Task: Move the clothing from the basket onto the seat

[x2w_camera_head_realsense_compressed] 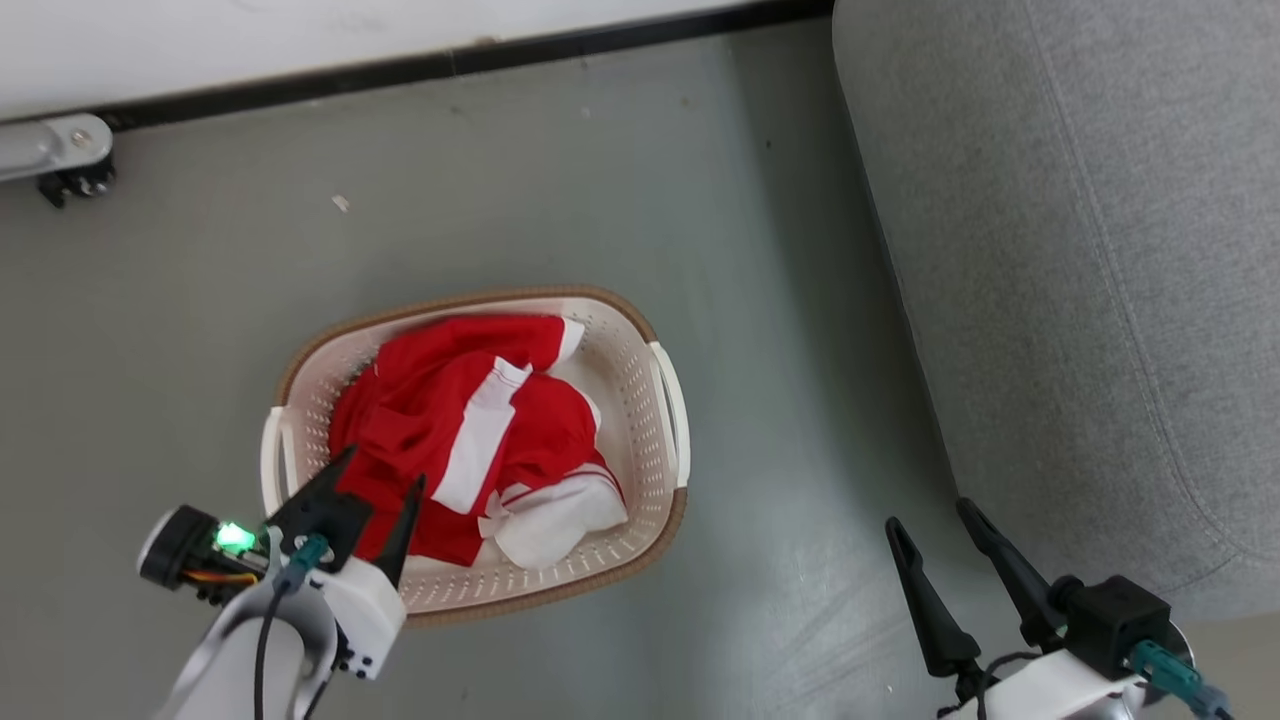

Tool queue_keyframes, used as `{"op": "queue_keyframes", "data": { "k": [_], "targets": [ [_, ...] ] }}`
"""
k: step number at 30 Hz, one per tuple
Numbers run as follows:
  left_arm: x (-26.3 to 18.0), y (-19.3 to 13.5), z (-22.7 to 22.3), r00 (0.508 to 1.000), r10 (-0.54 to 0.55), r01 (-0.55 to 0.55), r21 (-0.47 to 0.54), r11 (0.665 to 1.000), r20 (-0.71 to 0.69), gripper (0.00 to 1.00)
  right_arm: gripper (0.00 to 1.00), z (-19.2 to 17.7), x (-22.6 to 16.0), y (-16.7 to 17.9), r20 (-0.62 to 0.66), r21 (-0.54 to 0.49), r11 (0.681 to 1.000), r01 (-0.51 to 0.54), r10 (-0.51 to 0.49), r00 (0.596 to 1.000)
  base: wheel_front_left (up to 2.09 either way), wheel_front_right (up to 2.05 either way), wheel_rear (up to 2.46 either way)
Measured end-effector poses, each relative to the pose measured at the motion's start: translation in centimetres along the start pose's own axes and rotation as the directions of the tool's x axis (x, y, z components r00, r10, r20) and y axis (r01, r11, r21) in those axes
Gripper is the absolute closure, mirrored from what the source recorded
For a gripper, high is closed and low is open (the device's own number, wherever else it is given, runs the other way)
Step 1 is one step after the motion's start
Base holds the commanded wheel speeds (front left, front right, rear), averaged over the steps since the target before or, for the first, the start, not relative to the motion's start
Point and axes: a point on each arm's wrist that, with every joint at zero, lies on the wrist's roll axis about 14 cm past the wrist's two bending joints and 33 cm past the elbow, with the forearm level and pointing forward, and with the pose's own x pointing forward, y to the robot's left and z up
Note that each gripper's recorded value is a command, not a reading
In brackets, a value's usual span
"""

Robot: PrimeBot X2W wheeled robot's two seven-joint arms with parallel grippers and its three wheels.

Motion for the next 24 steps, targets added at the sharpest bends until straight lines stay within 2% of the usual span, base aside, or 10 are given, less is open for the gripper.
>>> {"op": "queue_keyframes", "data": {
  "k": [14, 24],
  "targets": [
    [6.2, 0.4, -2.1, 0.993, -0.095, 0.101, 0.095, 0.990, -0.069, 0.00, 0.00, -1.1, 3.3, -0.4, -0.028, 0.000, 1.000, 0.002, -0.002, 1.000, 0.00, 0.00, 0.00],
    [9.8, 0.5, -3.9, 0.986, -0.119, 0.132, 0.109, 0.985, -0.115, 0.00, 0.00, -1.9, 5.1, -1.0, -0.043, 0.001, 1.000, 0.011, -0.011, 0.999, 0.00, 0.00, 0.00]
  ]
}}
